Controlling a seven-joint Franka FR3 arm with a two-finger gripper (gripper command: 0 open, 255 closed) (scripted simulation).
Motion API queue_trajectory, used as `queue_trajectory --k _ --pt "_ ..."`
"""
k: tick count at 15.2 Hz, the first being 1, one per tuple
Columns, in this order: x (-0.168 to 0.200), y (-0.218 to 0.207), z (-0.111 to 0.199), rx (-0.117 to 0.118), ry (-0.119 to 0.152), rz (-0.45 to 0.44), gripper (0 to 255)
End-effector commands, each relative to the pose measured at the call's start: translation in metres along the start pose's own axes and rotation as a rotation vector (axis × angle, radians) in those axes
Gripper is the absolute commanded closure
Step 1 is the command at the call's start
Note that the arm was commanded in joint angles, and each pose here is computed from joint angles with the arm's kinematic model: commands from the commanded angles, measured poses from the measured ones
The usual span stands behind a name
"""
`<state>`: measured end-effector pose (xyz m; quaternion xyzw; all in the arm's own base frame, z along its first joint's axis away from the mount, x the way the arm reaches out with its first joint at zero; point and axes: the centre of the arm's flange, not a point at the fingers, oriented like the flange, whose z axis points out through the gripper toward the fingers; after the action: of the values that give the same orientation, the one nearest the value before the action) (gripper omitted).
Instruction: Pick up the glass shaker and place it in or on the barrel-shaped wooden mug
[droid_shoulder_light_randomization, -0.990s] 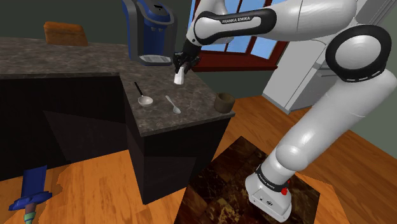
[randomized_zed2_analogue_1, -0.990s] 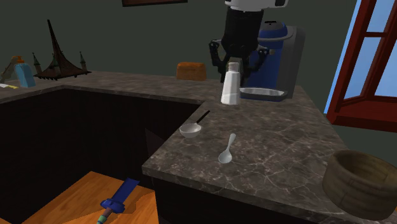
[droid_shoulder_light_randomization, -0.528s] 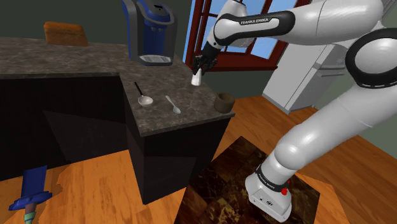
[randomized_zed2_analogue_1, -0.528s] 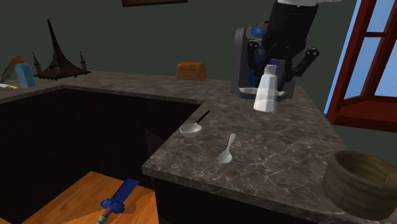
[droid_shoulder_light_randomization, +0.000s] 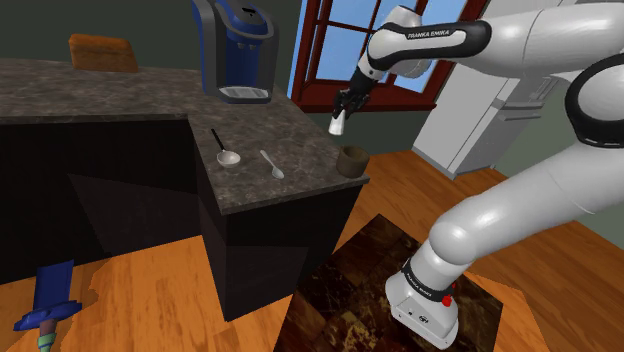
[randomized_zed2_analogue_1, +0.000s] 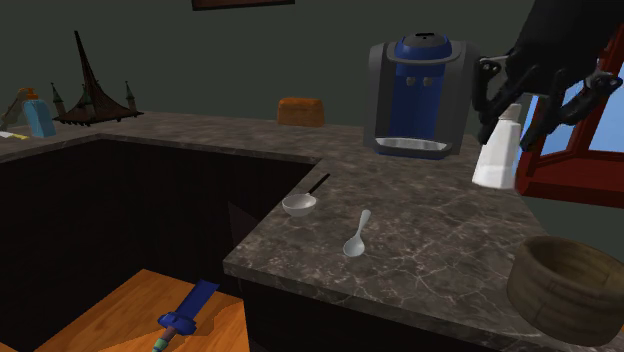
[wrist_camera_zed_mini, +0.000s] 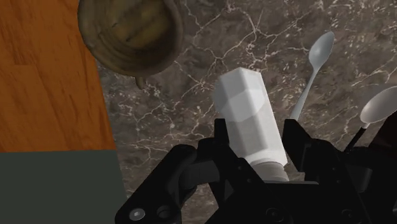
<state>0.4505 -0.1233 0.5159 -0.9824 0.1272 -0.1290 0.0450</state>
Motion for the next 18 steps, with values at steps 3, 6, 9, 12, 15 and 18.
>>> queue_trajectory --k 3,6,9,12,15,18 --pt "-0.012 0.050 -0.012 0.001 0.000 -0.002 255" --pt "-0.021 0.087 -0.021 0.001 0.000 -0.002 255" --pt "-0.027 0.106 -0.020 0.001 0.000 -0.002 255" --pt "-0.031 0.108 -0.005 0.001 0.000 -0.002 255" --pt "-0.035 0.110 0.011 0.001 0.000 -0.002 255" --pt "-0.039 0.112 0.026 0.001 0.000 -0.002 255"
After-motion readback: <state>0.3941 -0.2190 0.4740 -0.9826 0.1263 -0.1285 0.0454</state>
